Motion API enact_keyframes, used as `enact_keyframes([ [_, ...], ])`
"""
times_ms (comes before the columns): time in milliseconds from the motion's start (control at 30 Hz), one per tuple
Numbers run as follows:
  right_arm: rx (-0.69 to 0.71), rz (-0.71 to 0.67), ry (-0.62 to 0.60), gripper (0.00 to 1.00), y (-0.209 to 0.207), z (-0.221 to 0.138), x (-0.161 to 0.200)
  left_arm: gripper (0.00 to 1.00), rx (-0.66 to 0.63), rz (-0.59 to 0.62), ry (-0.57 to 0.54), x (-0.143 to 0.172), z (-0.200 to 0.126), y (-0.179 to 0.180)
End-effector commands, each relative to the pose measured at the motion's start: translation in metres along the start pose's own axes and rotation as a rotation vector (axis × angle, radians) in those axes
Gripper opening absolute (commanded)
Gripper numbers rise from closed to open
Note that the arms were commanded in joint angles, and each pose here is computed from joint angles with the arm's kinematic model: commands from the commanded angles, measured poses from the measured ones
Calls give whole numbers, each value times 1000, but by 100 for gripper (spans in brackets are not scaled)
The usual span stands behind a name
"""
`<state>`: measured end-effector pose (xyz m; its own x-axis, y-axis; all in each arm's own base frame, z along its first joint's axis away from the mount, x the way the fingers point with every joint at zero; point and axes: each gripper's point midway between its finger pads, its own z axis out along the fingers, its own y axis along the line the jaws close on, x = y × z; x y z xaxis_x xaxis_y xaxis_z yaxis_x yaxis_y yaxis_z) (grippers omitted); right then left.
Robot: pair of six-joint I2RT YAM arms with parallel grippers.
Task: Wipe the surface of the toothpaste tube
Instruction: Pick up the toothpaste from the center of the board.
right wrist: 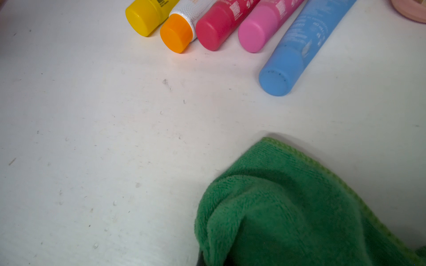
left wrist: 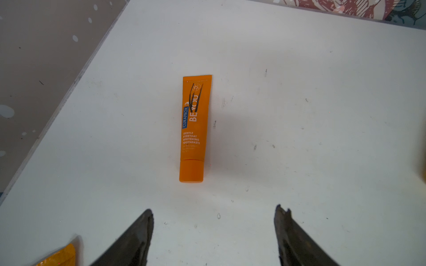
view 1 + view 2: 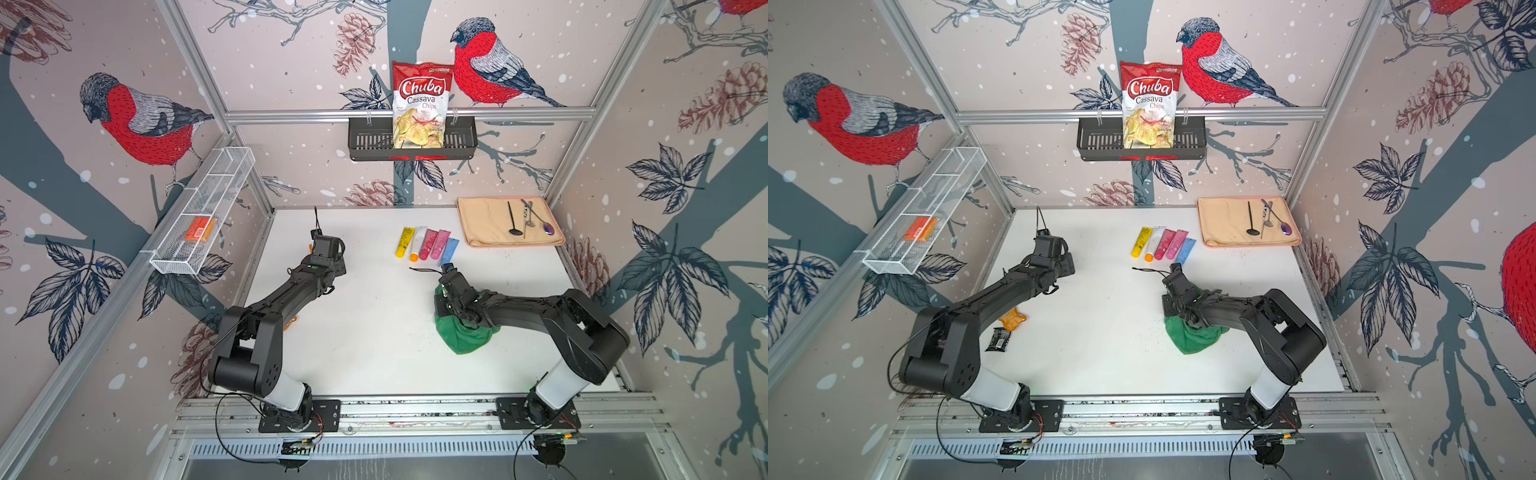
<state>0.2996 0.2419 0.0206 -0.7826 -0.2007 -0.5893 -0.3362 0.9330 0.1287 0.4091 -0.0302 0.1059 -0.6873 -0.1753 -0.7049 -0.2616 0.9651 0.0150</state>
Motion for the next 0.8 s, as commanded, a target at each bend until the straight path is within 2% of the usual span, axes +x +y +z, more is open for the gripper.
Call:
enact_keyframes([
  [0, -9, -17, 103, 0, -1, 1, 26, 77, -34, -15, -3, -6, 10, 5],
  [233, -9, -20, 108, 0, 0, 2, 26, 72, -67, -93, 61, 1, 50, 38],
  [300, -6, -24, 112, 0, 1, 3, 27, 70, -54, -106, 63, -6, 59, 36],
  [433, -9, -24, 110, 0, 1, 3, 26, 68, -42, -108, 122, 0, 82, 33],
  [567, -7, -24, 113, 0, 1, 3, 27, 61, -20, -109, 139, -4, 91, 27],
  [767, -8, -28, 115, 0, 2, 3, 27, 57, -1, -92, 250, 17, 105, 24],
])
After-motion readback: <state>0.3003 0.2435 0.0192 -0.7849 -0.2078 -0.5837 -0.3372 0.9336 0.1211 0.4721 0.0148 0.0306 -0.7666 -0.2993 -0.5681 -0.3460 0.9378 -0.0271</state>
